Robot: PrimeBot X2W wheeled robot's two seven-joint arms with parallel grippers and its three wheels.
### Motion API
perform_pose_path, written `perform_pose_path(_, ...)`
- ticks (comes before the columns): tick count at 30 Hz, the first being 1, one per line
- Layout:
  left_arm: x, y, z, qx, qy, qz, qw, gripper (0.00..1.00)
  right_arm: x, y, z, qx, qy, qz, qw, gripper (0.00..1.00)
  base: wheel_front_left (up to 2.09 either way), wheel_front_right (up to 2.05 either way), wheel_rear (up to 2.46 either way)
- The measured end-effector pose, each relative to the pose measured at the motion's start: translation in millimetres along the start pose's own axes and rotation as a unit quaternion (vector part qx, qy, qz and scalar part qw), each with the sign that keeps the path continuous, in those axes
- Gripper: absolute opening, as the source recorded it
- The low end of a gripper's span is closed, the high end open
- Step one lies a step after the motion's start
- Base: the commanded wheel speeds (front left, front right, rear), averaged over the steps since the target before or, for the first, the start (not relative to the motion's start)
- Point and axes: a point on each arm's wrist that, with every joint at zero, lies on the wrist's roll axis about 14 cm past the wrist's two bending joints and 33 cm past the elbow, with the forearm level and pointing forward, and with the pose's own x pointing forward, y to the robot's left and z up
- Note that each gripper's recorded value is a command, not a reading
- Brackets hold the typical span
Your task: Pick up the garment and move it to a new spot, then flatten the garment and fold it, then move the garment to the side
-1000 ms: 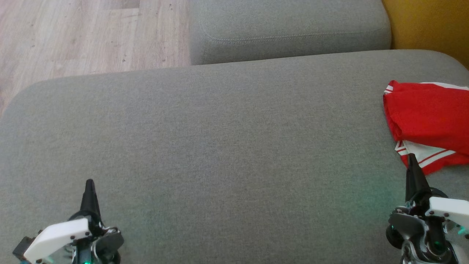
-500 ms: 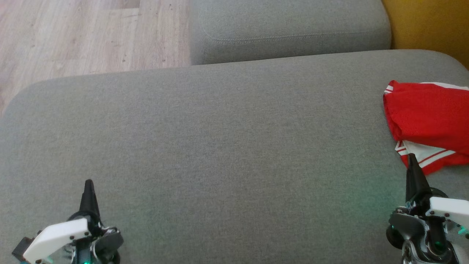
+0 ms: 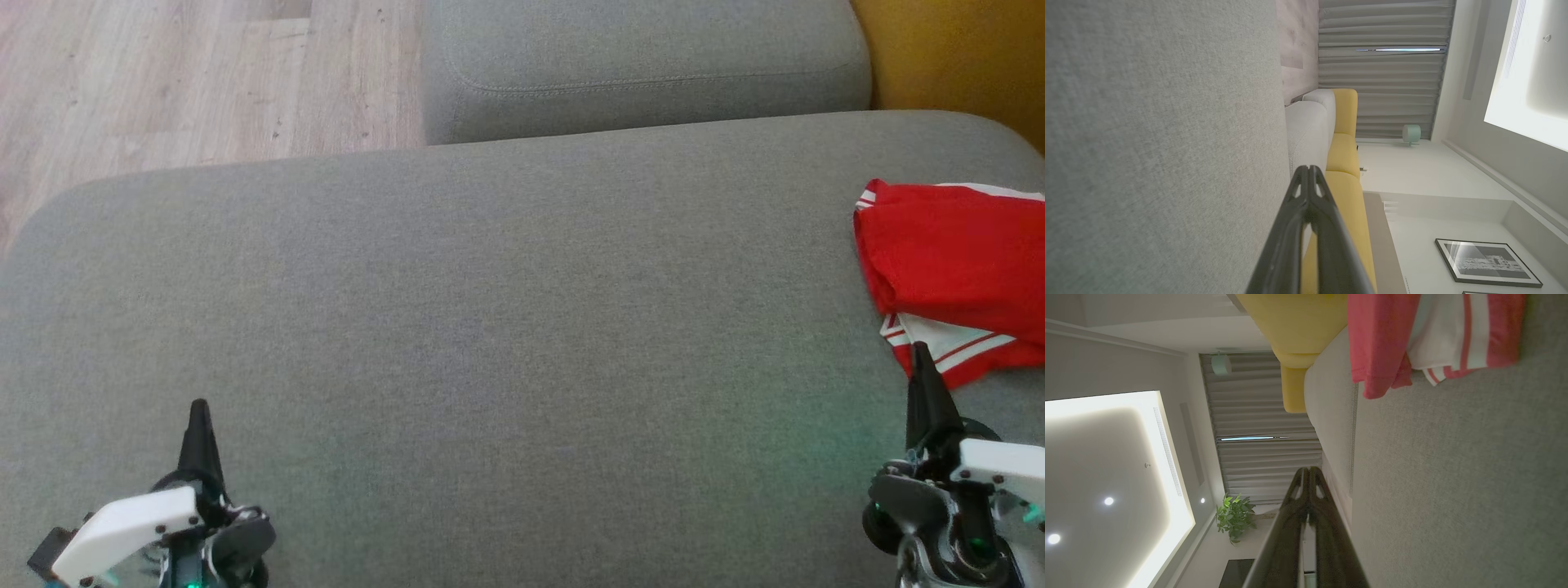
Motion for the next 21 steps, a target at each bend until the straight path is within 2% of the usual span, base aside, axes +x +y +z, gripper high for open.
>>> perform_pose_path(21,0.0,0.1,-0.2,0.002,0.000,0.000,1.000,0.00,-0.1,-0.1,1.1,0.000,-0.001,0.000,1.000,0.00,0.00,0.00,0.00)
